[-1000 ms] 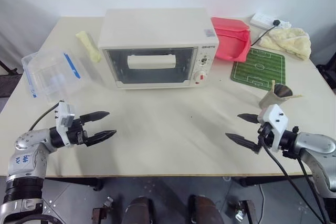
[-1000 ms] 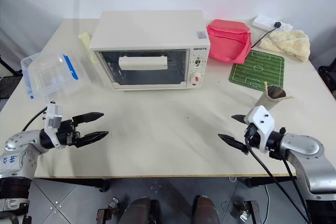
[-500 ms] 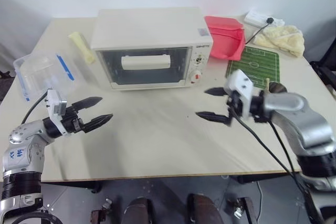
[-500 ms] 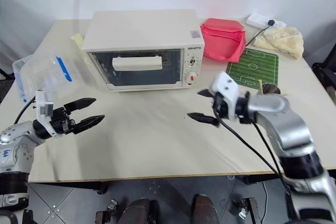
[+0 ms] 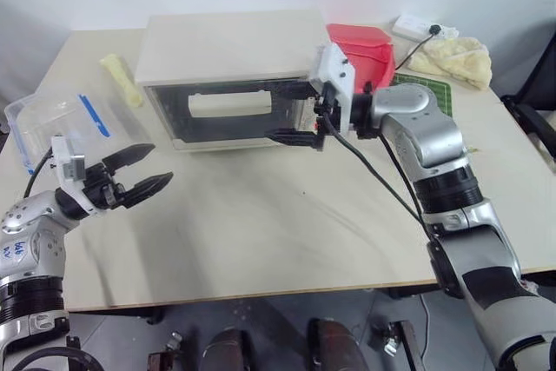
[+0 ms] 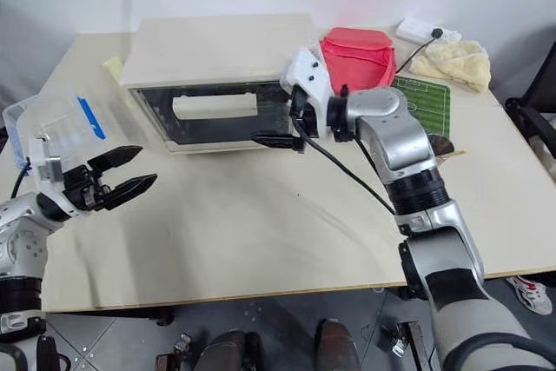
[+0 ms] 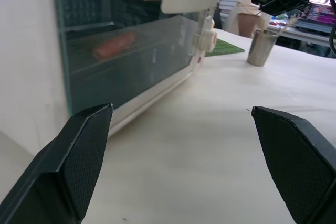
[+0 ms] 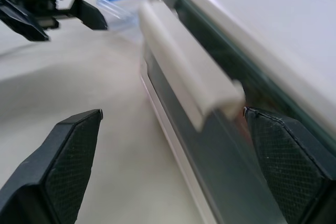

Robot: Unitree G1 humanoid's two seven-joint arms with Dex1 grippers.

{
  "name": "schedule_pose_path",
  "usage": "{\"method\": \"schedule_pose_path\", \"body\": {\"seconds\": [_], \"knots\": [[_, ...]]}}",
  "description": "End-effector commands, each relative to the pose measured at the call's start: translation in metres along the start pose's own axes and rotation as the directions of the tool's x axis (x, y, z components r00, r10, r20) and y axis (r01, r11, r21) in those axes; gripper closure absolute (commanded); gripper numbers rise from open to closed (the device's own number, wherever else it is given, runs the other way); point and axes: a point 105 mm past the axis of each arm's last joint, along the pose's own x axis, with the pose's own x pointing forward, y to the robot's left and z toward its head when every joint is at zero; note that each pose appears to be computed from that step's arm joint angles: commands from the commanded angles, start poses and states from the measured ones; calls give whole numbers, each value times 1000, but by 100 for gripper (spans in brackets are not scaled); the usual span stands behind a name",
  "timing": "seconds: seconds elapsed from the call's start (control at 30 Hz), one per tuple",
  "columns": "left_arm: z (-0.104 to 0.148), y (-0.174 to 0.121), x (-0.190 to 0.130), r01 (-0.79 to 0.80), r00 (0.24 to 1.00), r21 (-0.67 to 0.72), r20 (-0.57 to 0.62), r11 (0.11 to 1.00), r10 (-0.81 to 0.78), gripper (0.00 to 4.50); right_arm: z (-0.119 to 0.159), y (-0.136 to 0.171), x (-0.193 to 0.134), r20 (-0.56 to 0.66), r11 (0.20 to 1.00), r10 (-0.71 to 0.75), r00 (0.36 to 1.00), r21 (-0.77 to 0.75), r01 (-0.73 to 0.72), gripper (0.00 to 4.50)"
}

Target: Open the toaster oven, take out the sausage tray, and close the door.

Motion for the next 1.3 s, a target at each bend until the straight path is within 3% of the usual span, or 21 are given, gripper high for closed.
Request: {"method": "schedule_pose_path", "body": {"seconds": [0.03, 0.4, 0.6, 0.77, 0.83, 0.93, 1.17, 1.3], "knots": [[14, 3, -9, -20, 1000, 43, 24, 999, 19, 1, 17, 8, 8, 38, 995, 76, 996, -63, -74, 0], [24, 13, -14, -59, 997, 57, 43, 997, 57, 1, 14, 19, 10, 45, 989, 128, 991, -83, -124, 0], [33, 24, -17, -85, 995, 53, 52, 995, 82, 1, 19, 44, 12, 69, 975, 209, 975, -86, -203, 0], [55, 42, -30, -165, 982, 35, 101, 986, 161, 1, 9, 65, 18, 66, 970, 239, 969, -54, -235, 0], [65, 37, -36, -108, 985, 15, 137, 994, 104, 1, 3, 71, 18, 57, 970, 243, 968, -41, -240, 0], [70, 38, -41, -116, 982, 24, 151, 993, 111, 57, 0, 74, 19, 51, 970, 242, 969, -33, -240, 0], [82, 37, -39, -70, 986, 30, 156, 997, 64, 274, -4, 85, 22, 49, 966, 258, 965, -27, -257, 0], [68, 31, -15, 29, 991, -32, 130, 999, -24, 402, -2, 93, 23, 58, 965, 264, 963, -12, -264, 0]]}}
